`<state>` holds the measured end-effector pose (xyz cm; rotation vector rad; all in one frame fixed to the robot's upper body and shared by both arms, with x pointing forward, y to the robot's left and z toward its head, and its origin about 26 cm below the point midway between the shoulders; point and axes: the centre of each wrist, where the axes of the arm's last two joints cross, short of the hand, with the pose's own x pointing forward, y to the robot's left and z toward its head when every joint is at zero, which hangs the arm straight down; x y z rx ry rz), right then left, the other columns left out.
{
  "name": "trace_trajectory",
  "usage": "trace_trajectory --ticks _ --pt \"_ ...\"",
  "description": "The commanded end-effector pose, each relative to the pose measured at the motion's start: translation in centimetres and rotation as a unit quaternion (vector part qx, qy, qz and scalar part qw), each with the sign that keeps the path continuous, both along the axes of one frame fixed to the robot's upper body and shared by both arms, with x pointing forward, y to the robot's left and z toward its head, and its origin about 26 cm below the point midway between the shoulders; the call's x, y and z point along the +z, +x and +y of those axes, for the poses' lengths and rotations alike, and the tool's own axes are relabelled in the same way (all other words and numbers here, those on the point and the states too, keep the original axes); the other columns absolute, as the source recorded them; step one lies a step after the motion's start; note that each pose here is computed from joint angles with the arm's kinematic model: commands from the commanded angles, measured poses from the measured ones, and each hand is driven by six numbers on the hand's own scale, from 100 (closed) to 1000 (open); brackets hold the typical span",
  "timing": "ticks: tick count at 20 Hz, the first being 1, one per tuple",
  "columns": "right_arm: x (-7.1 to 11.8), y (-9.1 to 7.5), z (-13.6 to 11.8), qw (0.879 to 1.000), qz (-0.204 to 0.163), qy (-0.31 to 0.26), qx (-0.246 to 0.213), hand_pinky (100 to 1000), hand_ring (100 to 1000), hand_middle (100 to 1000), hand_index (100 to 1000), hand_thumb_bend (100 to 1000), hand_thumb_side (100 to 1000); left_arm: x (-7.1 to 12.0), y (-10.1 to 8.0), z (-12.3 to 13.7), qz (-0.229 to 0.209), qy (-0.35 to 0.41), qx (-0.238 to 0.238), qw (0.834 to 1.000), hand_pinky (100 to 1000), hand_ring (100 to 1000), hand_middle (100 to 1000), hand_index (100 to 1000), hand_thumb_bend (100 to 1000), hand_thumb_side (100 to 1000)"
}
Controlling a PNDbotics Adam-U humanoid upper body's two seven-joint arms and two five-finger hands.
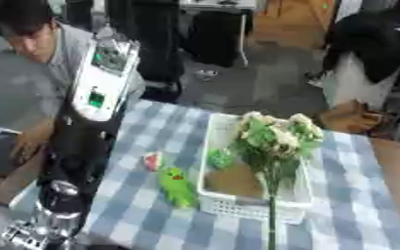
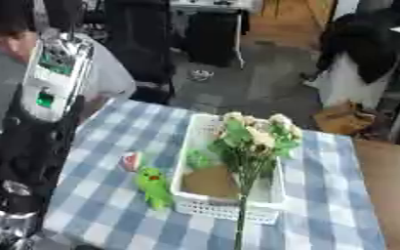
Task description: Pick up objects on the table and place them in the box.
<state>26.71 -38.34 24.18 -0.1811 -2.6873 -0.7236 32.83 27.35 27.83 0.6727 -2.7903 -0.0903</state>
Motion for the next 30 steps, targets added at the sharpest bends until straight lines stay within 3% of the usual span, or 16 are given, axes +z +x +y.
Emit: trace_trajectory --ticks 1,2,5,7,9,15,20,25,30 --pt "1.0 -0.3 0.0 1.000 -0.022 -0.009 -0.004 732 749 692 686 100 485 0.6 -0.1 0.7 0.008 0.065 0.058 0.996 674 913 922 984 100 876" --pt "1.0 -0.3 0.0 1.000 -0.022 -0.009 -0.004 732 749 692 686 100 486 0.5 0.0 0.9 0.020 0.097 0.094 0.991 681 899 909 1000 106 743" --pt "1.0 -0.2 0.0 1.000 -0.021 -0.010 -0.002 732 749 691 686 100 485 0.4 0.5 1.3 0.086 0.228 0.224 0.944 693 899 920 1000 102 705" --pt "1.1 -0.2 0.1 1.000 -0.020 -0.011 0.000 732 749 691 686 100 484 0.3 1.1 1.1 0.135 0.306 0.273 0.902 731 914 930 1000 100 647" --pt "1.1 -0.2 0.2 1.000 -0.020 -0.012 0.003 732 749 691 686 100 484 0.0 1.9 1.0 0.188 0.374 0.293 0.859 748 921 937 1000 100 622" --pt "1.3 0.0 0.3 1.000 -0.020 -0.014 0.010 732 749 691 686 100 483 -2.6 4.9 2.8 0.327 0.514 0.277 0.743 881 970 970 1000 100 590" --pt "1.5 0.0 0.5 1.000 -0.020 -0.016 0.015 732 749 691 685 100 482 -4.9 6.5 4.6 0.403 0.598 0.246 0.648 1000 1000 1000 1000 100 600" --pt "1.7 0.1 0.5 0.999 -0.020 -0.018 0.018 732 749 691 685 100 483 -8.0 7.6 7.8 0.501 0.639 0.212 0.543 1000 1000 1000 1000 104 660" --pt "1.6 0.0 0.5 0.999 -0.018 -0.021 0.019 732 749 691 685 100 484 -9.7 8.1 10.7 0.567 0.643 0.195 0.477 1000 1000 1000 1000 218 680"
